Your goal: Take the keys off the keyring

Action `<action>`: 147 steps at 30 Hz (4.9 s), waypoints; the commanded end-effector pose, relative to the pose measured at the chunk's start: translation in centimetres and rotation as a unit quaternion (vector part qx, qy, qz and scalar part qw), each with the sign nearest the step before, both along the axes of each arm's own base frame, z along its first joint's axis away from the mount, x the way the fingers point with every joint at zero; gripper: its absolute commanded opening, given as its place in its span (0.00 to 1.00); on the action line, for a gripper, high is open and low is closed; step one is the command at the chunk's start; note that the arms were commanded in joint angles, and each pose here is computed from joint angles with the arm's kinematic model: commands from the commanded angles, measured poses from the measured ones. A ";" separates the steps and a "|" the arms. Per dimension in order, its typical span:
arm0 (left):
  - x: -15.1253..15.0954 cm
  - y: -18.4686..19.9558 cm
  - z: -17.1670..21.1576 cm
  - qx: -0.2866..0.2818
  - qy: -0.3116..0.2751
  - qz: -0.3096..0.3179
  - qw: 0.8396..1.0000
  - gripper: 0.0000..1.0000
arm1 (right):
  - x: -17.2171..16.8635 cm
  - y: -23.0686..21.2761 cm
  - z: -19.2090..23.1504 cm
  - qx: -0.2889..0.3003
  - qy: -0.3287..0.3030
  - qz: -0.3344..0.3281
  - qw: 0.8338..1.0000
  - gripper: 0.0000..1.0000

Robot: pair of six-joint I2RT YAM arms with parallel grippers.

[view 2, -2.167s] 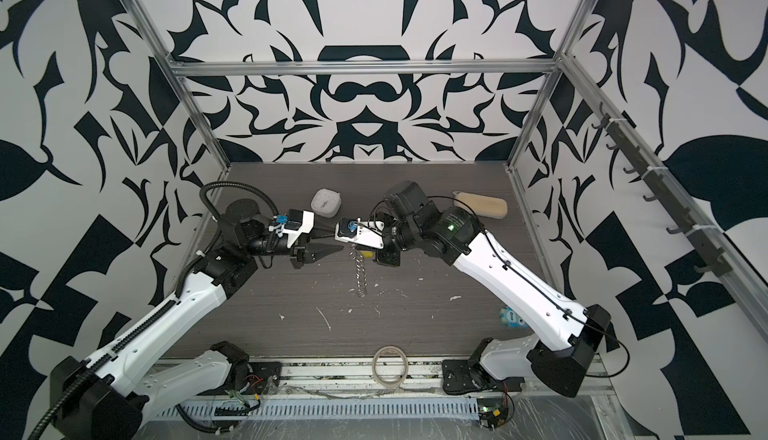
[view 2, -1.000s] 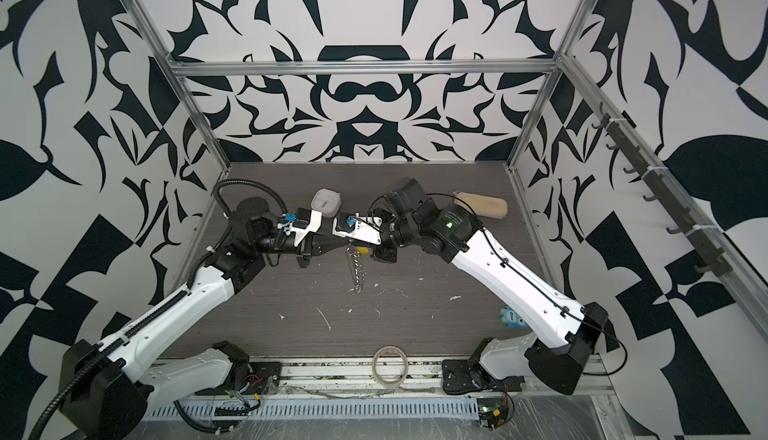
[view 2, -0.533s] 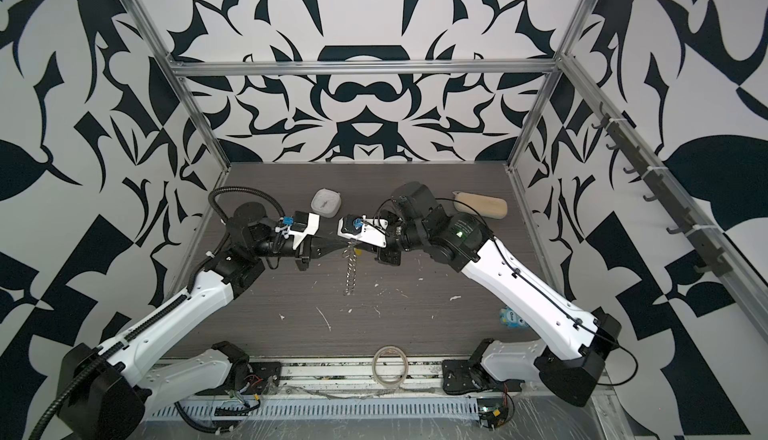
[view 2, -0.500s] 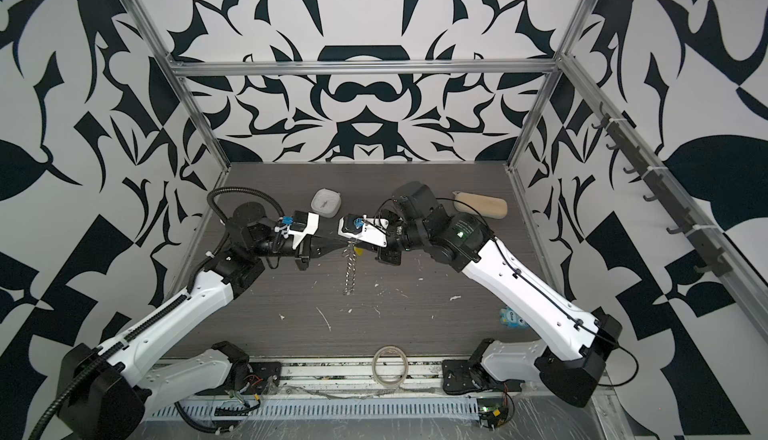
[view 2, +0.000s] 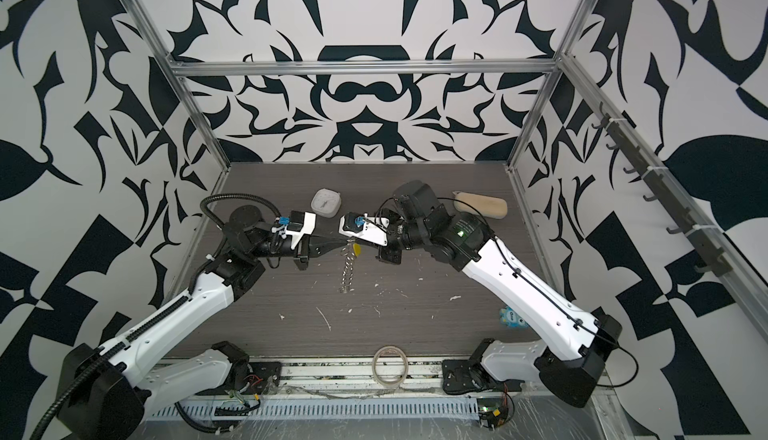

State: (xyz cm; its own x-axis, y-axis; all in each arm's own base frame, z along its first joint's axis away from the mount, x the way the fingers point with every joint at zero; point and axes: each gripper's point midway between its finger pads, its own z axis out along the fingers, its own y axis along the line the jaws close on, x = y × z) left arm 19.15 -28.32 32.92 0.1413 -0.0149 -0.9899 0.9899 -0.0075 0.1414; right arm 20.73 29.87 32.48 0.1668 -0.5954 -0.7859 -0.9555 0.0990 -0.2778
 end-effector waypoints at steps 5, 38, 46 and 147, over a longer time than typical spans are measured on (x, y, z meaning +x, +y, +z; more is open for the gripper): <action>-0.4 0.3 1.2 -0.023 -0.021 0.003 0.999 0.00 | -0.4 0.1 0.4 0.009 -0.009 0.015 1.000 0.00; 0.4 0.8 2.5 -0.079 -0.020 0.004 0.997 0.00 | -1.1 -1.3 3.3 0.102 0.039 0.000 0.994 0.27; 0.1 0.8 2.5 -0.076 -0.018 -0.003 0.997 0.00 | -0.8 0.3 3.9 0.119 0.062 0.028 0.990 0.26; 3.1 -2.9 -0.7 -0.084 0.073 -0.025 0.993 0.27 | 2.1 -0.5 0.7 -0.168 0.006 -0.038 0.985 0.00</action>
